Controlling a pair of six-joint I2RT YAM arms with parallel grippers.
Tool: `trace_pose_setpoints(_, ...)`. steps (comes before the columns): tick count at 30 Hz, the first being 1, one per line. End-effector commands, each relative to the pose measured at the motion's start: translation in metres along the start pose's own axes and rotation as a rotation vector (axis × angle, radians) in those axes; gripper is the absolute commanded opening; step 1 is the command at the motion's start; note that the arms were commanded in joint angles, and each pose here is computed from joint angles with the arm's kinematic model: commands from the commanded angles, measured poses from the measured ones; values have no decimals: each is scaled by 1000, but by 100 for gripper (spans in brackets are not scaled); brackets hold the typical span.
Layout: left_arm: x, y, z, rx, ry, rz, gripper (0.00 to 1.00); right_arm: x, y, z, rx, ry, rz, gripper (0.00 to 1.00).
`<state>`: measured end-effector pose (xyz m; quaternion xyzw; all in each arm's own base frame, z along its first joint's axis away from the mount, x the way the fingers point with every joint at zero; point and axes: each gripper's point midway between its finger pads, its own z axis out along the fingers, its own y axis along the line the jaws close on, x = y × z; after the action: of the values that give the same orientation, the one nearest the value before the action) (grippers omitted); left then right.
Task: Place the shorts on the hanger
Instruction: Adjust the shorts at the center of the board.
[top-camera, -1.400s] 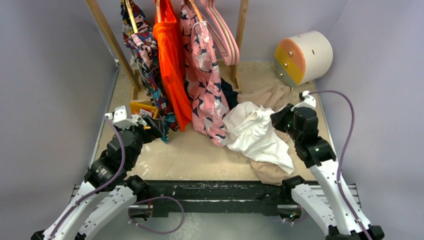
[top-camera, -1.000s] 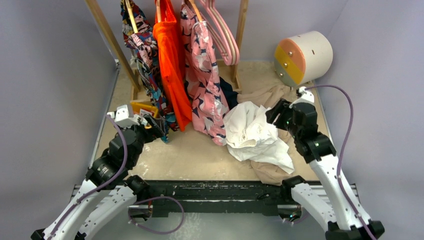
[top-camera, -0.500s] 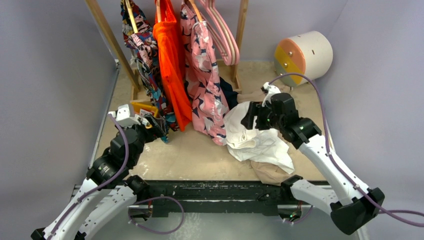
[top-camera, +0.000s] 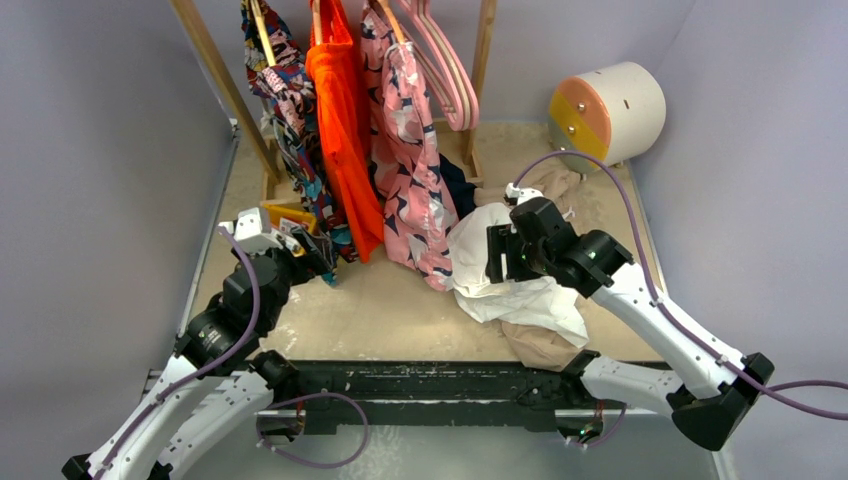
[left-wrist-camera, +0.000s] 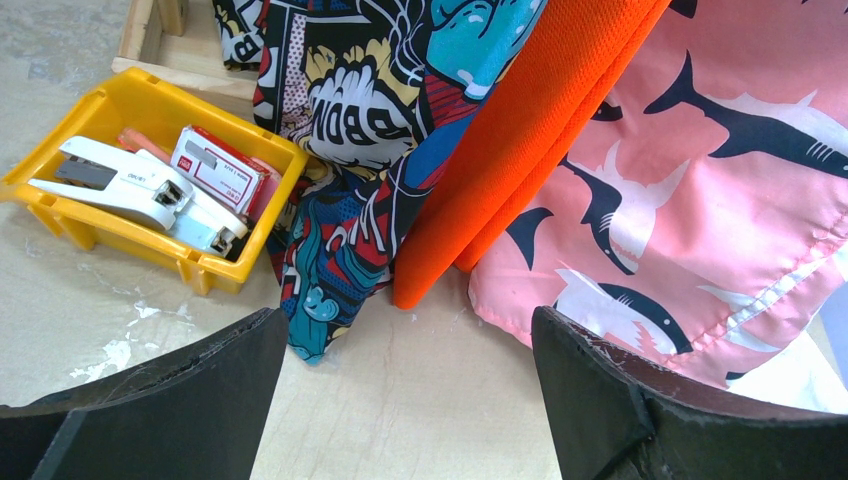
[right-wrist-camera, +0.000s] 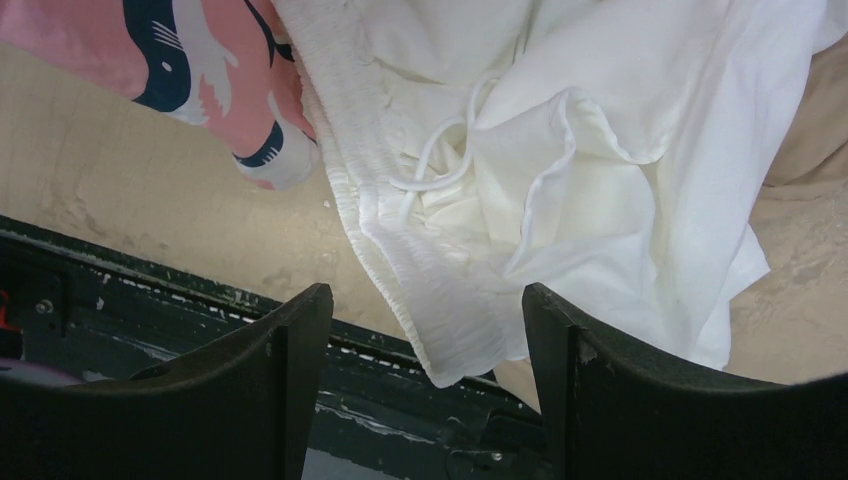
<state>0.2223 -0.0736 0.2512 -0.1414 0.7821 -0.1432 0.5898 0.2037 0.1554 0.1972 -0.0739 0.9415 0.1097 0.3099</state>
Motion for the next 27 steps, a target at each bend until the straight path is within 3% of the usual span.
trace_pose_setpoints(1, -10, -6, -1, 22, -27, -11, 90, -3, -8, -21, 47, -14, 20, 72)
trace_pose_setpoints(7, -11, -6, -2, 27, -29, -14, 90, 11, -12, -16, 69, 48, -34, 68)
trace_pose_setpoints(18, -10, -7, -2, 31, -27, -15, 90, 13, -16, -10, 123, 52, -47, 59)
trace_pose_setpoints(27, -12, -7, -3, 35, -32, -19, 90, 17, -17, -10, 166, 64, -57, 63)
